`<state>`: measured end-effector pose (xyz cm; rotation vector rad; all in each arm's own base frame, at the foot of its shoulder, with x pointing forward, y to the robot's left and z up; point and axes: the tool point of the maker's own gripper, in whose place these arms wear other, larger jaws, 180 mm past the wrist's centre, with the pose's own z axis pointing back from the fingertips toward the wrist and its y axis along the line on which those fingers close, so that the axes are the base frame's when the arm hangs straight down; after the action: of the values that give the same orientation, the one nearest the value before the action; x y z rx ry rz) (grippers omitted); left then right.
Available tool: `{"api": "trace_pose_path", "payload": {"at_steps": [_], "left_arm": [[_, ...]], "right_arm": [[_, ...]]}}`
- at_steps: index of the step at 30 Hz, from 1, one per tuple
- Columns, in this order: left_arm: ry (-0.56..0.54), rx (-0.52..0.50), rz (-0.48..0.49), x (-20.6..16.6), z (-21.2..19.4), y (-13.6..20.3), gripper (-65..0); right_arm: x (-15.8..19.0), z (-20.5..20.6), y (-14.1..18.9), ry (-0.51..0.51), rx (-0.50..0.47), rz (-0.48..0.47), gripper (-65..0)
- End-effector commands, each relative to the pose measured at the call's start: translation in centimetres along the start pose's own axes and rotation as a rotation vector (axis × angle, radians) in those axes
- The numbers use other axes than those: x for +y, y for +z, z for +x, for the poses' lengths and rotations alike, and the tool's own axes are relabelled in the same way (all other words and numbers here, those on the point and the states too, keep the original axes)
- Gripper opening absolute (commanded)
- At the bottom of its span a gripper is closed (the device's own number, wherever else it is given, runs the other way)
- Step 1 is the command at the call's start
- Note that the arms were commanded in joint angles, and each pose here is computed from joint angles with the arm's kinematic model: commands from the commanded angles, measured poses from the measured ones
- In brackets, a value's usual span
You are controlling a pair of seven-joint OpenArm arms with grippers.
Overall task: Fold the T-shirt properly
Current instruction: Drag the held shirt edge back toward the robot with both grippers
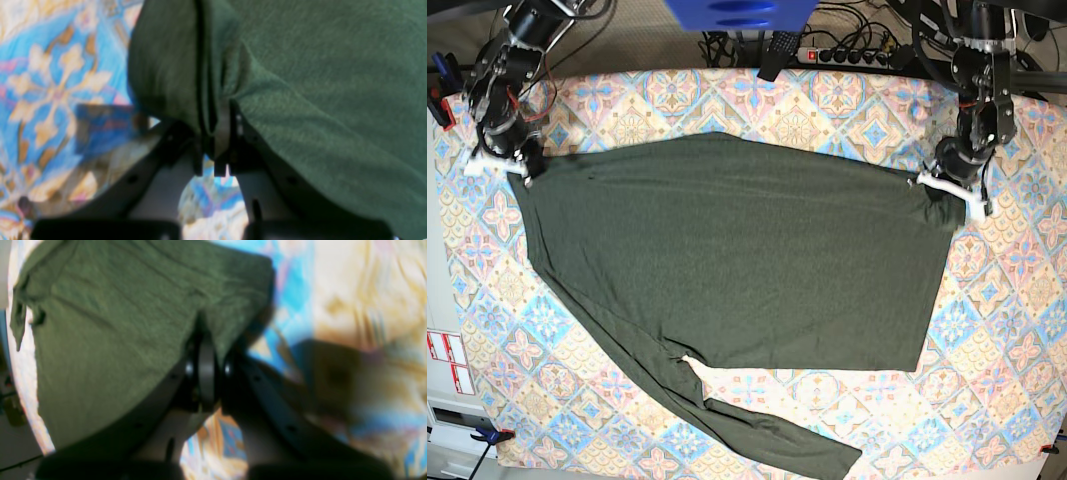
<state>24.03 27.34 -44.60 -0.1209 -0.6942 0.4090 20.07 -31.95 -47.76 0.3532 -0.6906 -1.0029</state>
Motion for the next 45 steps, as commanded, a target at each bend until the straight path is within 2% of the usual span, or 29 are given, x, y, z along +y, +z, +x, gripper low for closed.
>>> {"api": "trace_pose_path", "payload": {"at_steps": [1,12,23,25,28,33,37,41,45], "left_arm": [[-0.023,-0.052,0.027,1.0,1.5,0.8,-65.0],[-0.095,0.026,0.052,2.7,-3.0,4.8,-65.0],[-0.095,0.043,0.063,3.0,-3.7,4.9,-65.0],[-0.095,0.043,0.063,3.0,-3.7,4.9,-65.0],[-0.095,0.046,0.065,3.1,-3.8,5.0,-56.7],[-0.093,0.101,0.064,3.1,-4.7,5.1,-36.8],[-0.091,0.120,0.063,3.1,-5.0,5.2,-24.7],[-0.083,0.105,0.080,3.8,-4.4,5.4,-19.1],[-0.063,0.069,0.109,4.9,-3.1,5.8,-18.7]], "right_arm": [[-0.6,2.3,1.2,0.022,-0.063,-0.013,-64.8],[-4.0,2.0,6.5,0.146,-0.076,-0.103,-64.9],[-4.4,1.7,6.6,0.151,-0.067,-0.115,-64.6],[-4.4,1.6,6.6,0.153,-0.065,-0.117,-62.6],[-4.5,1.7,6.8,0.157,-0.066,-0.119,-56.9],[-4.8,1.5,7.0,0.159,-0.062,-0.127,-48.4],[-4.8,1.6,7.0,0.158,-0.065,-0.127,-45.8],[-5.9,2.8,8.1,0.129,-0.108,-0.152,-45.6],[-6.5,3.7,8.7,0.111,-0.140,-0.165,-45.5]]}}
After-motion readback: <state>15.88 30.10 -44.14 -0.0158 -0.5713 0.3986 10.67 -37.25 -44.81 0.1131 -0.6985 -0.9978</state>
